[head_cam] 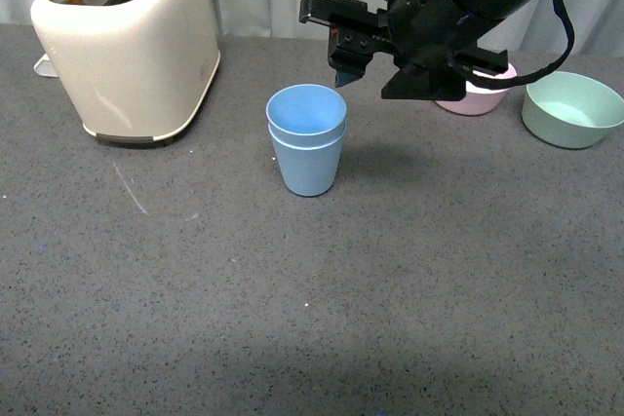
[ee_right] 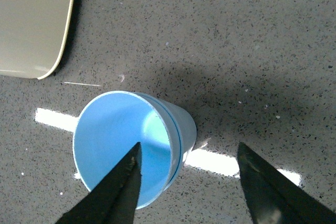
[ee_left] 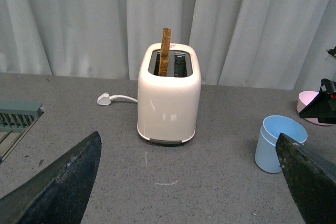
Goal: Stack blue cups with both arms
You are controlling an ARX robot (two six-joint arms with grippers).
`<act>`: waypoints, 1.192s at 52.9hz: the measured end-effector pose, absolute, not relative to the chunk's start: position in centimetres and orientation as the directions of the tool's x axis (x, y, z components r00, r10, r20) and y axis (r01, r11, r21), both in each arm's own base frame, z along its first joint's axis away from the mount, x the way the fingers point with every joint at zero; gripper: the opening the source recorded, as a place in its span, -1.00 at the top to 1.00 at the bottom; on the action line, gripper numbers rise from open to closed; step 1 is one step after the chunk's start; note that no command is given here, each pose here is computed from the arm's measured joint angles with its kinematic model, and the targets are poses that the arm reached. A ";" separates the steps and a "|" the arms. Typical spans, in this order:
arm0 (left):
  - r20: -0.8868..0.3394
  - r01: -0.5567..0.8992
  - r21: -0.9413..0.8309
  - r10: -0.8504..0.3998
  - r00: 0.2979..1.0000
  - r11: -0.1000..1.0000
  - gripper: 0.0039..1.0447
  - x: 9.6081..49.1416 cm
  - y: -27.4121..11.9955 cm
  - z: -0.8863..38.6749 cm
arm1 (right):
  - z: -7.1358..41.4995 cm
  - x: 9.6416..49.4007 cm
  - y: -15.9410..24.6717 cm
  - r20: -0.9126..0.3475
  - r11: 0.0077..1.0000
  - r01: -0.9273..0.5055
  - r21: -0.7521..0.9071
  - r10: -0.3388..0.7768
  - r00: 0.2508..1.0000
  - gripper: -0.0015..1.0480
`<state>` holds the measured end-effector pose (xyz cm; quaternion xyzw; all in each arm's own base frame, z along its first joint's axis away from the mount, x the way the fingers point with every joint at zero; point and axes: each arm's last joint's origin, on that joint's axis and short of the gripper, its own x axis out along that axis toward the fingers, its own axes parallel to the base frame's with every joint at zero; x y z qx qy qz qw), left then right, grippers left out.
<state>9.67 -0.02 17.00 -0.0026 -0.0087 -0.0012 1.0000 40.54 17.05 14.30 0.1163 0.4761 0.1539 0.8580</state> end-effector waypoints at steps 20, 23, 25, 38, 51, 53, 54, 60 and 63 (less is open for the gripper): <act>0.017 0.001 -0.005 -0.001 1.000 1.000 -0.88 9.7 0.0 17.0 | 17.3 31.0 7.7 0.037 1.000 0.005 0.027 -0.006 0.999 0.99; 0.017 0.003 -0.005 -0.003 1.000 1.000 -0.88 9.7 0.0 17.0 | 16.8 29.1 6.3 0.020 1.000 0.009 0.015 -0.009 1.000 0.98; 0.017 0.002 -0.005 -0.002 1.000 1.000 -0.88 9.7 0.0 17.0 | 16.5 28.4 5.9 0.005 1.000 0.006 0.010 -0.006 1.000 0.98; 0.017 0.002 -0.005 -0.002 1.000 1.000 -0.88 9.7 0.0 17.0 | 16.2 23.6 3.5 -0.009 1.000 -0.010 0.001 0.010 1.000 0.98; 0.017 0.002 -0.005 -0.002 1.000 1.000 -0.88 9.7 0.0 17.0 | 16.1 19.8 1.8 -0.018 1.000 -0.001 0.001 0.002 1.000 0.98; 0.017 0.002 -0.005 -0.002 1.000 1.000 -0.88 9.7 0.0 17.0 | 16.1 19.4 1.7 -0.017 1.000 -0.003 0.001 0.003 1.000 0.98; 0.017 0.002 -0.005 -0.002 1.000 1.000 -0.88 9.7 0.0 17.0 | 16.1 19.1 1.6 -0.017 1.000 -0.004 0.001 0.004 1.000 0.98; 0.017 0.002 -0.005 -0.002 1.000 1.000 -0.88 9.7 0.0 17.0 | 16.1 18.1 1.3 -0.017 1.000 -0.003 0.002 0.003 1.000 0.98; 0.017 0.002 -0.005 -0.002 1.000 1.000 -0.88 9.7 0.0 17.0 | 16.1 17.6 0.9 -0.020 1.000 -0.013 0.002 0.013 1.000 0.98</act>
